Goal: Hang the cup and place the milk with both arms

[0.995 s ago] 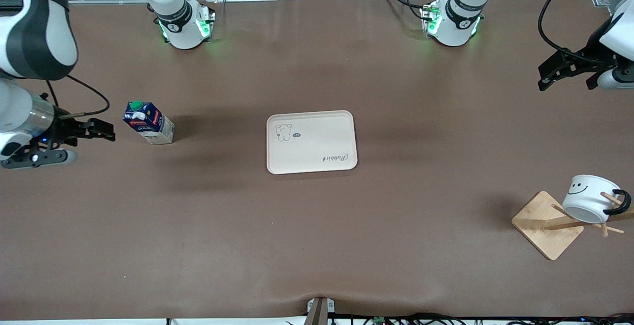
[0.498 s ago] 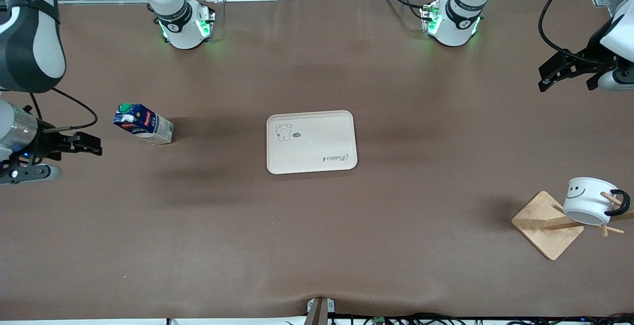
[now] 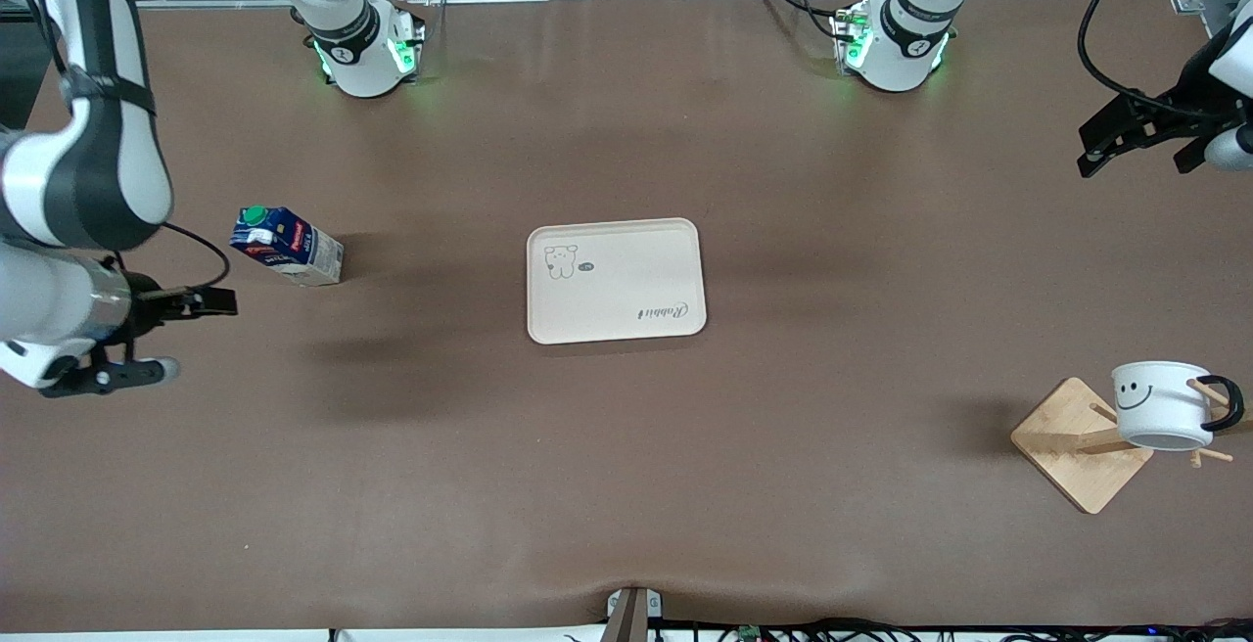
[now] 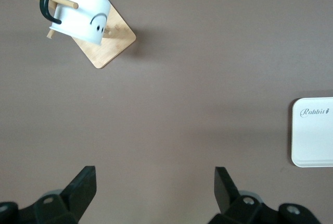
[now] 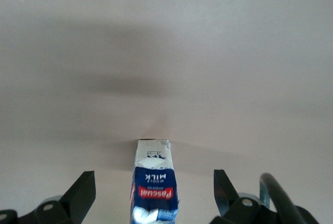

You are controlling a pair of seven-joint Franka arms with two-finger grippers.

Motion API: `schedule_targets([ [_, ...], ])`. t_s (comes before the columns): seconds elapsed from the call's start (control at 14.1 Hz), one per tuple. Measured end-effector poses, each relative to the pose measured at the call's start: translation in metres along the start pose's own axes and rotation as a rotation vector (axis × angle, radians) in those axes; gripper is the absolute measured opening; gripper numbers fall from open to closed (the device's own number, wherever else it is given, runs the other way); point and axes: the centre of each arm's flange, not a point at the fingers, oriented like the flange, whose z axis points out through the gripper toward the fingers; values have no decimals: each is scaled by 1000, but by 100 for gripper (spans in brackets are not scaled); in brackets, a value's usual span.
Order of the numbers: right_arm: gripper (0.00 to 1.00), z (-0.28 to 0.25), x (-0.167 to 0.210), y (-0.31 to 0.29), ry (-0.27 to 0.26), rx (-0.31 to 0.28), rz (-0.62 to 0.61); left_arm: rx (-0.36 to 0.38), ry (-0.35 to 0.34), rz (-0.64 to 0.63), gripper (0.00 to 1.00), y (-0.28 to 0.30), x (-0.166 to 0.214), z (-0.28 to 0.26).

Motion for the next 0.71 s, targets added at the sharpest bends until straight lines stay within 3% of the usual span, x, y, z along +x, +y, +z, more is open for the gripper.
schedule_targets([
  [0.57,100,-76,-13,12,140,-36,24,3,-30,2,100,1,-4,0],
  [0.71,100,-90,-30,7,84,-25,21,4,-46,3,100,1,-6,1],
])
